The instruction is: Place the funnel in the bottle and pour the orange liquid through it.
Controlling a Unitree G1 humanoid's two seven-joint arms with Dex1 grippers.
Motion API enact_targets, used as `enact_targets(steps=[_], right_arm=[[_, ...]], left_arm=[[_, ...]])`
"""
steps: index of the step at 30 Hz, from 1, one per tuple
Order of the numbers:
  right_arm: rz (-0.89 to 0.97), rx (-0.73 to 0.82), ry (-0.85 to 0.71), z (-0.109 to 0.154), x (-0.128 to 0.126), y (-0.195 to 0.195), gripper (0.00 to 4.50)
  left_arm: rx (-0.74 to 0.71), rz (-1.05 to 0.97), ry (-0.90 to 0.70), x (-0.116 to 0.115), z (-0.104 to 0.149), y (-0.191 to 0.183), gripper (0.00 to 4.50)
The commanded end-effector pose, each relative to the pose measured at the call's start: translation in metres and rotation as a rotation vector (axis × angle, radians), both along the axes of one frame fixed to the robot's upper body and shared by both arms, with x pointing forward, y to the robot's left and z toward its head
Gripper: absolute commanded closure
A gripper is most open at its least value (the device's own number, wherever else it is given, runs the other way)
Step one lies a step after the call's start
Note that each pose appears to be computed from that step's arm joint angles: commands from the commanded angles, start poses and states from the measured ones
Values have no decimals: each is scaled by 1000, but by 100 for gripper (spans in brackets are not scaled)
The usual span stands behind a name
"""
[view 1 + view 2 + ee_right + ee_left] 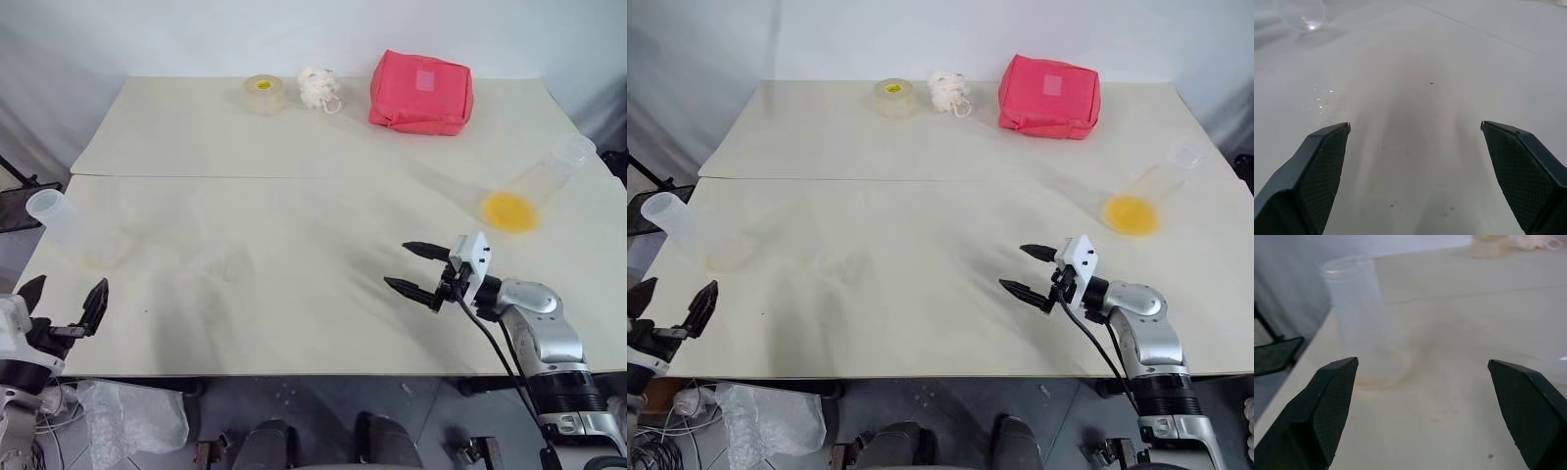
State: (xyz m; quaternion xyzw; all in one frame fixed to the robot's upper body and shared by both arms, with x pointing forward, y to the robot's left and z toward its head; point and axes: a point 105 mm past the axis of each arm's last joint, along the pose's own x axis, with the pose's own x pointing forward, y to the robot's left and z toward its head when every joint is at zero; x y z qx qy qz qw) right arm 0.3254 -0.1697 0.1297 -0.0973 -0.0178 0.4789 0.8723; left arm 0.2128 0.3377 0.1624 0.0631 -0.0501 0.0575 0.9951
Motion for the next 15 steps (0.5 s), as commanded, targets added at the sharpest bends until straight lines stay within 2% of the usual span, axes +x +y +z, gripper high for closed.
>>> enact_targets(steps=[1,9,15], right_arm=[[49,32,-47,20,-4,3,2],[37,75,-113,38,-4,9,2],[9,75,-131,41,-5,7,2]], left_arm=[[1,90,-34,5,11,14,0],[-21,176,-40,48,17,37,0],[-9,206,-57,71,19,49,0]])
